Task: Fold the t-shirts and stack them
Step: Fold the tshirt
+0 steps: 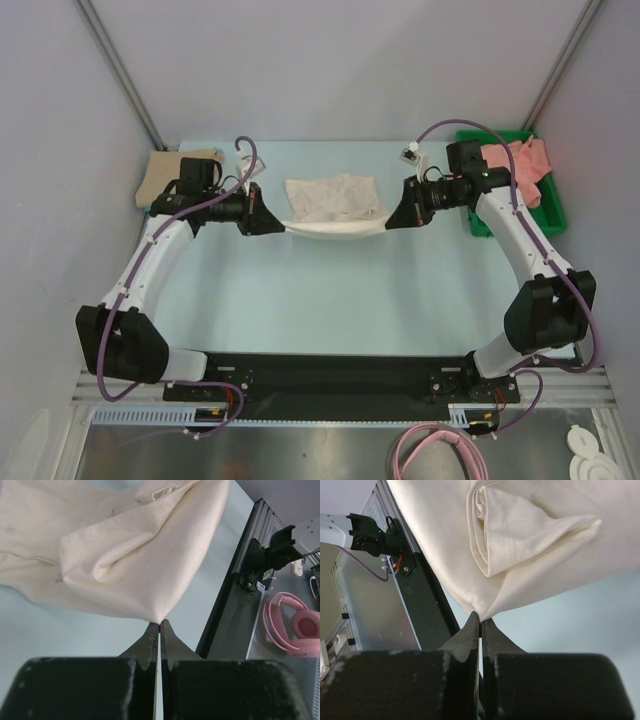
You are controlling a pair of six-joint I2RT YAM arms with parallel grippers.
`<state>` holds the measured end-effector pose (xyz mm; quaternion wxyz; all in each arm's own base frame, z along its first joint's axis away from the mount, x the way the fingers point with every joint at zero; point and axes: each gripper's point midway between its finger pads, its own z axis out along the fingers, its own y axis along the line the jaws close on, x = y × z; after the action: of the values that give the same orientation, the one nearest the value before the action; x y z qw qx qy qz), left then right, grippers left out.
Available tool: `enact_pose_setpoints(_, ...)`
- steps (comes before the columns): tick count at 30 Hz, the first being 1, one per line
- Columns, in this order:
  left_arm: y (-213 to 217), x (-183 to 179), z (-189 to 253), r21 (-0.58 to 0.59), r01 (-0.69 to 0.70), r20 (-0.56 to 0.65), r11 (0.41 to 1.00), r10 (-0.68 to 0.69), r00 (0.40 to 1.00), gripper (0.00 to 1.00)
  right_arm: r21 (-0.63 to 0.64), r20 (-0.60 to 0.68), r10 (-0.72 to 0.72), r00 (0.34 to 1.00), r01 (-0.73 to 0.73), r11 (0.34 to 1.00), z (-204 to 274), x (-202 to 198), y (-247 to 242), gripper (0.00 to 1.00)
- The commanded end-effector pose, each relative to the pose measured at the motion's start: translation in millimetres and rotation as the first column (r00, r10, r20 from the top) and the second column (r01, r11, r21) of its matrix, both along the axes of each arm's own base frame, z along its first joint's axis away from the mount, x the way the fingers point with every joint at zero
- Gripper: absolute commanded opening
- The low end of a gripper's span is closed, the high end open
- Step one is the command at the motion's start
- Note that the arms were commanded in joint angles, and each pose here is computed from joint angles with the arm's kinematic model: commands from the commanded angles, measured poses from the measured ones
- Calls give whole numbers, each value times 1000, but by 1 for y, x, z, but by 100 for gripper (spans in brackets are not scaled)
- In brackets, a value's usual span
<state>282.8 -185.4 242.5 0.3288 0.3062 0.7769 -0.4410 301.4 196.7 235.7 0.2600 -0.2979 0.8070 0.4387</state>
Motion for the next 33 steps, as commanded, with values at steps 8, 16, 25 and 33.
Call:
enact_pose_setpoints(8, 5, -11, -19, 25, 25, -8, 999, -25, 1000, 0, 5, -73, 32, 997, -32, 999, -25, -18, 3, 0)
enact_pose_setpoints(16, -2, -33, -73, 91, 93, -133, 992, -80, 988, 0, -35, -152, 77, 985, -83, 996, -61, -30, 9, 0)
enact_pose_setpoints(25, -7, -4, -7, 76, 19, 78, 997, -24, 997, 0, 3, -48, 55, 997, -55, 998, -20, -10, 8, 0)
enact_pose_setpoints(33, 5, -50, -107, 179, 99, -200, 979, -63, 978, 0, -76, -225, 103, 969, -123, 989, -98, -59, 0, 0)
